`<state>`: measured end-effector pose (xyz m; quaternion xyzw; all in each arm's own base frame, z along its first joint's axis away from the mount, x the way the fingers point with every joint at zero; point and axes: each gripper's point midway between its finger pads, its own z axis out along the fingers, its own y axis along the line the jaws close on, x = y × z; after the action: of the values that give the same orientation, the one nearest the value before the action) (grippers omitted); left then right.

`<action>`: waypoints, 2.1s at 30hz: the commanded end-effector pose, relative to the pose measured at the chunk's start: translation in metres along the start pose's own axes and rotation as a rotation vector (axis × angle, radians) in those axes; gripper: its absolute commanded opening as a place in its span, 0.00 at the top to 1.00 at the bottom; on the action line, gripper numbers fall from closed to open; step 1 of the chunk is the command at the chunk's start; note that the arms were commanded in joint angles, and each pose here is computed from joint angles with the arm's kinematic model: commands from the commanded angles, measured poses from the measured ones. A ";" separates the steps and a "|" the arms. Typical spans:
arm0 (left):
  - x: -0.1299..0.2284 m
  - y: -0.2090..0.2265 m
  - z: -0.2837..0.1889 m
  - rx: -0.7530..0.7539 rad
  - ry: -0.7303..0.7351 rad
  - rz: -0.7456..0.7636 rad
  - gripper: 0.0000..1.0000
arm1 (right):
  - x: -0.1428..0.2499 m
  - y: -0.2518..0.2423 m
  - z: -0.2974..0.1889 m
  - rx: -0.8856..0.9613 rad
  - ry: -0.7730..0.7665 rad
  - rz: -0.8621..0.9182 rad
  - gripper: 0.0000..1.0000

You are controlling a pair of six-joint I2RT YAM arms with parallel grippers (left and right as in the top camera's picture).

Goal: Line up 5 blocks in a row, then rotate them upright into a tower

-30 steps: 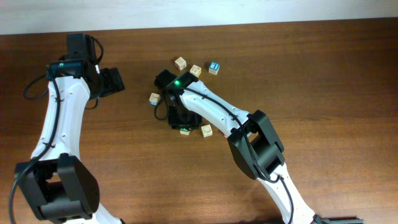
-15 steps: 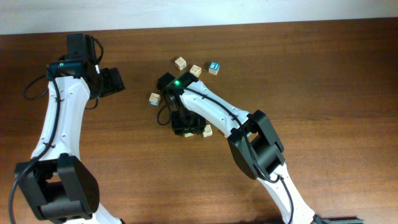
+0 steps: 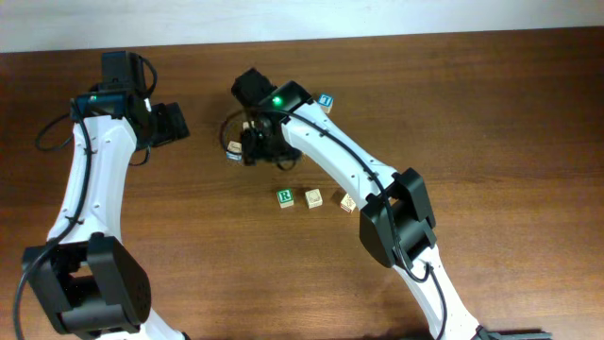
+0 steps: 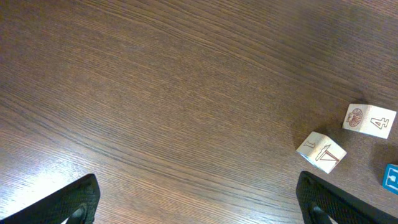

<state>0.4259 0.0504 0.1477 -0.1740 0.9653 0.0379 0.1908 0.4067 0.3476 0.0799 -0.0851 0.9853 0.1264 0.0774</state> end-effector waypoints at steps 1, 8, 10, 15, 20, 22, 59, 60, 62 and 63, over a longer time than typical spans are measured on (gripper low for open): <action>-0.004 0.001 0.000 -0.012 -0.008 -0.013 0.01 | -0.021 0.013 -0.011 -0.047 -0.088 -0.018 0.33; -0.020 -0.001 -0.004 0.001 -0.072 -0.024 0.01 | -0.050 0.029 -0.009 -0.122 -0.196 0.104 0.32; -0.024 0.010 -0.013 -0.006 -0.078 -0.065 0.01 | -0.054 0.031 -0.003 -0.135 -0.205 0.145 0.33; -0.050 0.075 -0.065 -0.033 -0.165 -0.376 0.01 | -0.060 0.042 0.014 -0.166 -0.226 0.185 0.34; -0.046 0.103 -0.074 -0.041 -0.162 -0.460 0.01 | -0.057 0.046 0.039 -0.174 -0.210 0.226 0.32; -0.042 0.106 -0.072 -0.048 -0.144 -0.463 0.01 | -0.054 0.050 0.047 -0.172 -0.206 0.220 0.31; -0.042 0.105 -0.072 -0.048 -0.144 -0.463 0.01 | -0.011 0.025 0.084 -0.050 -0.036 0.143 0.67; -0.042 0.105 -0.072 -0.048 -0.144 -0.463 0.01 | -0.005 0.026 0.081 -0.056 -0.007 0.127 0.67; -0.042 0.105 -0.072 -0.048 -0.143 -0.463 0.01 | 0.007 0.026 0.077 -0.057 0.051 0.108 0.67; -0.042 0.105 -0.072 -0.048 -0.144 -0.463 0.01 | 0.018 0.024 0.074 -0.046 0.099 0.107 0.67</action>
<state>0.3983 0.1526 0.2240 -0.3871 0.8871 0.0339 0.2491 0.4185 0.3904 0.0159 -0.0177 0.9855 0.1527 0.0713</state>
